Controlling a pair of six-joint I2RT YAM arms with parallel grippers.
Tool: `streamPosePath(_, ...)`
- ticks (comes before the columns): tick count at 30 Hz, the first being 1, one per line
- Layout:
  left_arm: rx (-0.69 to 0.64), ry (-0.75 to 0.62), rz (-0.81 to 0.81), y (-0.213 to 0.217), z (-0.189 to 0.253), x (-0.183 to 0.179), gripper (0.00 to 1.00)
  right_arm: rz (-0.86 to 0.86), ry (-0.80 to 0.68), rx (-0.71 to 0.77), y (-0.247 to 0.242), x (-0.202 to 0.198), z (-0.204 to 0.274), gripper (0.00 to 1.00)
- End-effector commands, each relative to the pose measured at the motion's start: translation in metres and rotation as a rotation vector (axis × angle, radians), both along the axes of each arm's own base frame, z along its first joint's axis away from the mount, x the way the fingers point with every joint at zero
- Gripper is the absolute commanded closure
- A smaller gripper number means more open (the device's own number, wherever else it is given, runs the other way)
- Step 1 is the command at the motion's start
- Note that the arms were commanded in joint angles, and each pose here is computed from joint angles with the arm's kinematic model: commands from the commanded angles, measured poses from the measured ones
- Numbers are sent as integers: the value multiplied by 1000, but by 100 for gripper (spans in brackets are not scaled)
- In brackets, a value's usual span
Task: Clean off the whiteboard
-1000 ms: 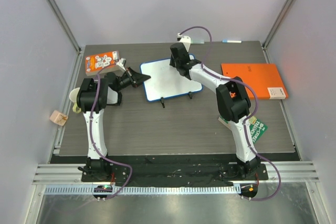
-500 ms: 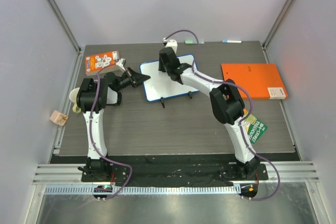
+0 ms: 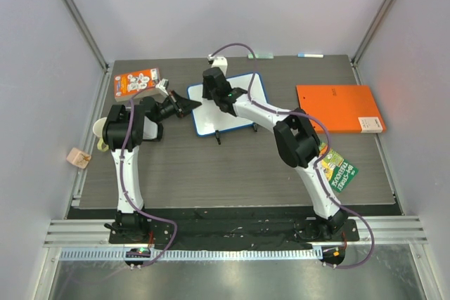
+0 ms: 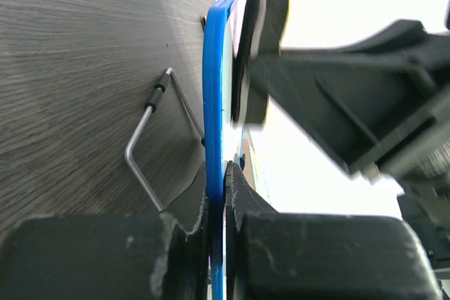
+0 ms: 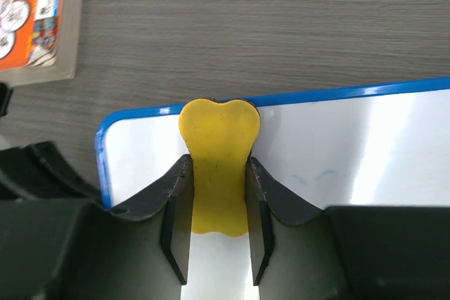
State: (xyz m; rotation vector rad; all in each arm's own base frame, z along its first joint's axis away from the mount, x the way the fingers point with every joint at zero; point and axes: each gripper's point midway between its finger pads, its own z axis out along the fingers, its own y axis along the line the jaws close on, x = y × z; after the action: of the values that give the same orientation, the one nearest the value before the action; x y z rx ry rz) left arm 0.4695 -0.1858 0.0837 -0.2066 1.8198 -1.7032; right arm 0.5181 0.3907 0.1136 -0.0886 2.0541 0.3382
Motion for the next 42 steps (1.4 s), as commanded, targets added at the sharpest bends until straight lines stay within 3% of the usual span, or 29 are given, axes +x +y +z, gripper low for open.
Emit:
streamPosePath(1, 72, -335, -52, -6, 20, -11, 100, -230, 292, -318, -136, -10, -116, 99)
streamPosePath(9, 71, -337, -52, -6, 21, -11, 100, -326, 319, -440, -175, -9, -119, 99)
streamPosePath(18, 72, -339, -55, -7, 21, -11, 100, -103, 301, -352, -99, -31, -113, 99)
streamPosePath(32, 72, -384, -72, -17, 33, -11, 100, -129, 477, -347, -115, -132, -142, 99)
streamPosePath(42, 66, -426, -92, -19, 60, -20, 100, -40, 512, -343, -76, -183, -168, 99)
